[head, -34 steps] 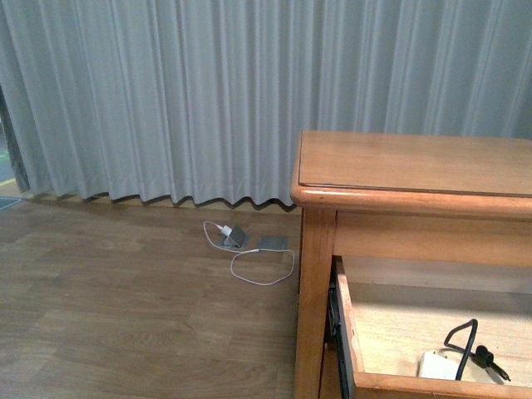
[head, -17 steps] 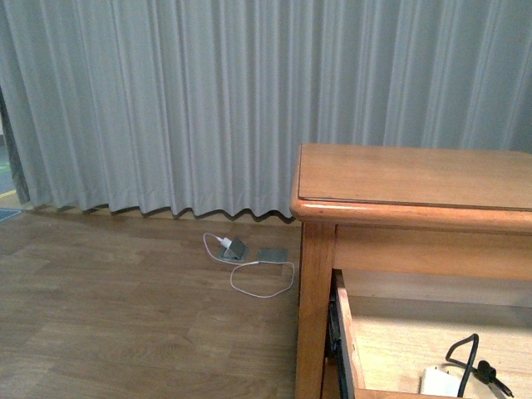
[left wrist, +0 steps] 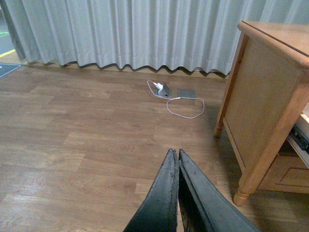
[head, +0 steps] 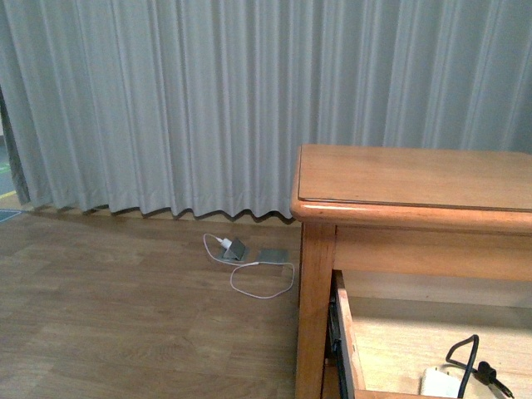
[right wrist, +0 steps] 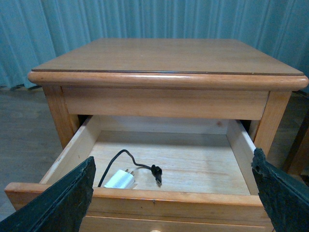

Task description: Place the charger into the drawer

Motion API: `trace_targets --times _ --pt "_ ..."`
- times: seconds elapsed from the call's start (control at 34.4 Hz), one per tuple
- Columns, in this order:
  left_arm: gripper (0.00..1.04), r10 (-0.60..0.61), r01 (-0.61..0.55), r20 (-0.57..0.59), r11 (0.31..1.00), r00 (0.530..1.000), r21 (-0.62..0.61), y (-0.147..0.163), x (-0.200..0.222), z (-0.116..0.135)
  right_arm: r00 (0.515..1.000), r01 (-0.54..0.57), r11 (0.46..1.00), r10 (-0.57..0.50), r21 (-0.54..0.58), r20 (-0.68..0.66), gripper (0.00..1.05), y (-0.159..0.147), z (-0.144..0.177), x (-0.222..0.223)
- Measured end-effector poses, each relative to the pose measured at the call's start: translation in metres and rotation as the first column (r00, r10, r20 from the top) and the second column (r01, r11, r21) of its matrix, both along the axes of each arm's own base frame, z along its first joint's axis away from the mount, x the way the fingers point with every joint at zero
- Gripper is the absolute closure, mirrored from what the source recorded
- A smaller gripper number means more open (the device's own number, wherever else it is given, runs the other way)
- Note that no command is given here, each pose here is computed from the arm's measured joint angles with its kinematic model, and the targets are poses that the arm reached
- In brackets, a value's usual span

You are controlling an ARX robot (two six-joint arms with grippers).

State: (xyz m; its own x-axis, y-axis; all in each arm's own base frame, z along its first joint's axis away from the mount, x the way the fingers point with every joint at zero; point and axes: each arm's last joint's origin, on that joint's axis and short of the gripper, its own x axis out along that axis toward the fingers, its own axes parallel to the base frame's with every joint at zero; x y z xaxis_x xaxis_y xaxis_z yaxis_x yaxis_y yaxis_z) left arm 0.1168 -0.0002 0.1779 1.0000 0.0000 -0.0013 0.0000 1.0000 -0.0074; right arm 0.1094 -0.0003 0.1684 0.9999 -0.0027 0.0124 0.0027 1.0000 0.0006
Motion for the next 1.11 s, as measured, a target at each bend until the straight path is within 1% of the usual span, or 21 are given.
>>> trace_targets --times 0.15,0.26,0.44,0.47,0.55,0.76,0.79,0.81,0.84,0.9,0.99,1.05,1.11 --pt "1.01 0.0 0.0 0.003 1.0 1.0 0.0 0.0 -0.003 -0.004 1.0 0.0 1.0 0.0 0.0 0.0 0.09 0.0 0.0 0.0" --pt "1.01 -0.002 0.002 0.032 1.0 0.999 0.001 0.0 -0.006 -0.003 1.0 0.0 1.0 0.0 0.0 0.0 0.09 0.0 0.0 0.0" --pt "1.01 -0.002 0.002 0.026 1.0 1.0 0.001 0.0 -0.011 -0.004 1.0 0.0 1.0 0.0 0.0 0.0 0.09 0.0 0.0 0.0" --pt "1.01 -0.003 0.003 -0.002 1.0 1.0 0.002 0.0 -0.015 -0.007 1.0 0.0 1.0 0.0 0.0 0.0 0.09 0.0 0.0 0.0" --pt "1.01 -0.003 0.003 0.023 1.0 1.0 0.003 0.0 -0.02 -0.006 1.0 0.0 1.0 0.0 0.0 0.0 0.09 0.0 0.0 0.0" --pt "1.01 -0.003 0.003 0.021 1.0 1.0 0.002 0.0 -0.02 -0.007 1.0 0.0 1.0 0.0 0.0 0.0 0.09 0.0 0.0 0.0" --pt "0.99 -0.003 0.003 0.022 1.0 1.0 0.002 0.0 -0.02 -0.006 0.999 -0.027 1.0 0.026 -0.007 -0.047 0.09 0.0 -0.002 0.001" --pt "0.93 -0.003 0.003 0.022 1.0 1.0 0.002 0.0 -0.02 -0.006 0.985 -0.088 0.996 0.087 -0.001 -0.149 0.09 0.001 -0.005 0.001" --pt "0.86 -0.003 0.003 0.022 1.0 1.0 0.003 0.0 -0.02 -0.006 0.967 -0.113 0.993 0.114 0.016 -0.227 0.09 0.0 -0.008 0.002" --pt "0.77 -0.003 0.003 0.022 1.0 1.0 0.003 0.0 -0.02 -0.007 0.931 -0.124 0.991 0.132 0.046 -0.341 0.09 -0.001 -0.016 0.005" --pt "0.65 -0.002 0.002 0.021 1.0 1.0 0.002 0.0 -0.02 -0.007 0.882 -0.133 0.988 0.155 0.081 -0.446 0.09 -0.002 -0.022 0.012" --pt "0.52 -0.003 0.003 0.021 1.0 1.0 0.003 0.0 -0.02 -0.007 0.846 -0.142 0.984 0.175 0.104 -0.504 0.09 -0.003 -0.023 0.023" --pt "0.4 -0.003 0.003 0.021 1.0 1.0 0.003 0.0 -0.02 -0.007 0.829 -0.141 0.984 0.176 0.106 -0.531 0.09 -0.003 -0.022 0.038"
